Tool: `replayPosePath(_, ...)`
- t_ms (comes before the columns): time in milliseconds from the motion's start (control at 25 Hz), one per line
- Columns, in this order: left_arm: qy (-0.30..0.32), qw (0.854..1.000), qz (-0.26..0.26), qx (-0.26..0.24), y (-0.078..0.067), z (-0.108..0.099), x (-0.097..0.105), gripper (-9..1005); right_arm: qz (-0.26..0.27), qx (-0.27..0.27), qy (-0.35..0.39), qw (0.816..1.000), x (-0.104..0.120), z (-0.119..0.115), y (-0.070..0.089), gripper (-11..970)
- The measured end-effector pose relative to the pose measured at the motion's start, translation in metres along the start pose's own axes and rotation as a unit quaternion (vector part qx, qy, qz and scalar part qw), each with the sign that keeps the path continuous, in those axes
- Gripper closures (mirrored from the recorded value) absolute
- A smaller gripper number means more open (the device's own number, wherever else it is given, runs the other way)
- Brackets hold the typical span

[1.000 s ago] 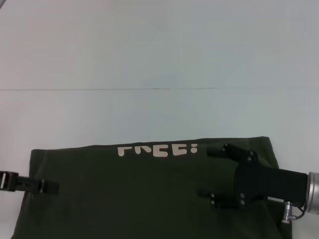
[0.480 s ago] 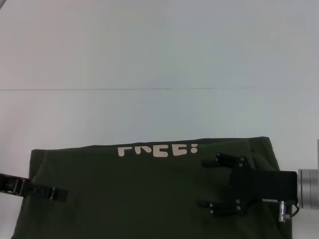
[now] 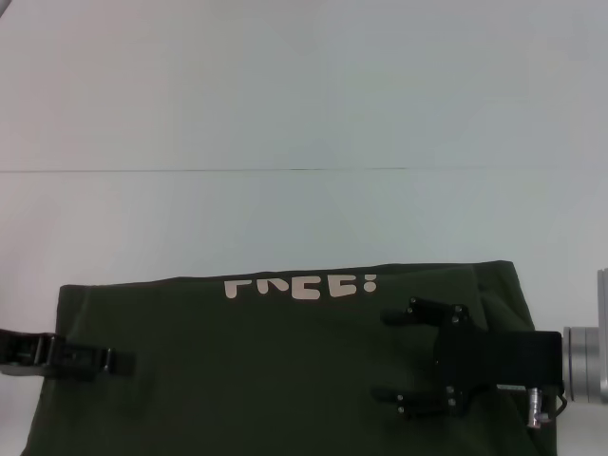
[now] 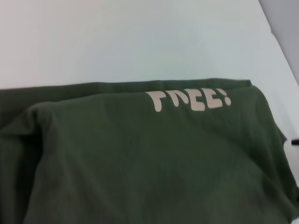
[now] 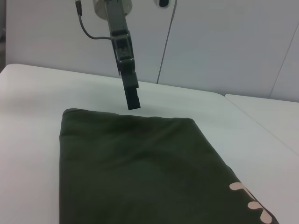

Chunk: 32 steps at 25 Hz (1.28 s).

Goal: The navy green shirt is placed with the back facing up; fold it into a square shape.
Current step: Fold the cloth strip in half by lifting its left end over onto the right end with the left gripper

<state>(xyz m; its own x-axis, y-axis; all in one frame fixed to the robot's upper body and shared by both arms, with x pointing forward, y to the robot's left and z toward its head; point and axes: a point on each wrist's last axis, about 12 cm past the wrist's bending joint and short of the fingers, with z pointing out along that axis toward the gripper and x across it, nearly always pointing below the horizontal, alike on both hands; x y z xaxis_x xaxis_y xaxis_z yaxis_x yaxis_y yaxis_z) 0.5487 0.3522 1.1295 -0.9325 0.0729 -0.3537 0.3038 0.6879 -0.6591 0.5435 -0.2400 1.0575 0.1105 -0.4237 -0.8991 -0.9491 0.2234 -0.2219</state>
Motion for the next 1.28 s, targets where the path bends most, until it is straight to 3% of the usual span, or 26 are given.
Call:
replayPosePath(400,-0.005,0.996,-0.072,-0.043,0.015,0.007,0.002,105,0.004,-0.001,-0.003,1.000,0.000,0.001,0.001,39)
replayPosePath(880,-0.022,0.992,-0.087,-0.086,0.029,0.008,0.008,105,0.014,-0.003,-0.007,1.000,-0.003,0.002,0.000,39)
replayPosePath(1280,-0.029,0.991,-0.088,-0.101,0.033,0.010,0.007,104,0.013,-0.001,-0.007,1.000,-0.003,0.002,-0.001,40)
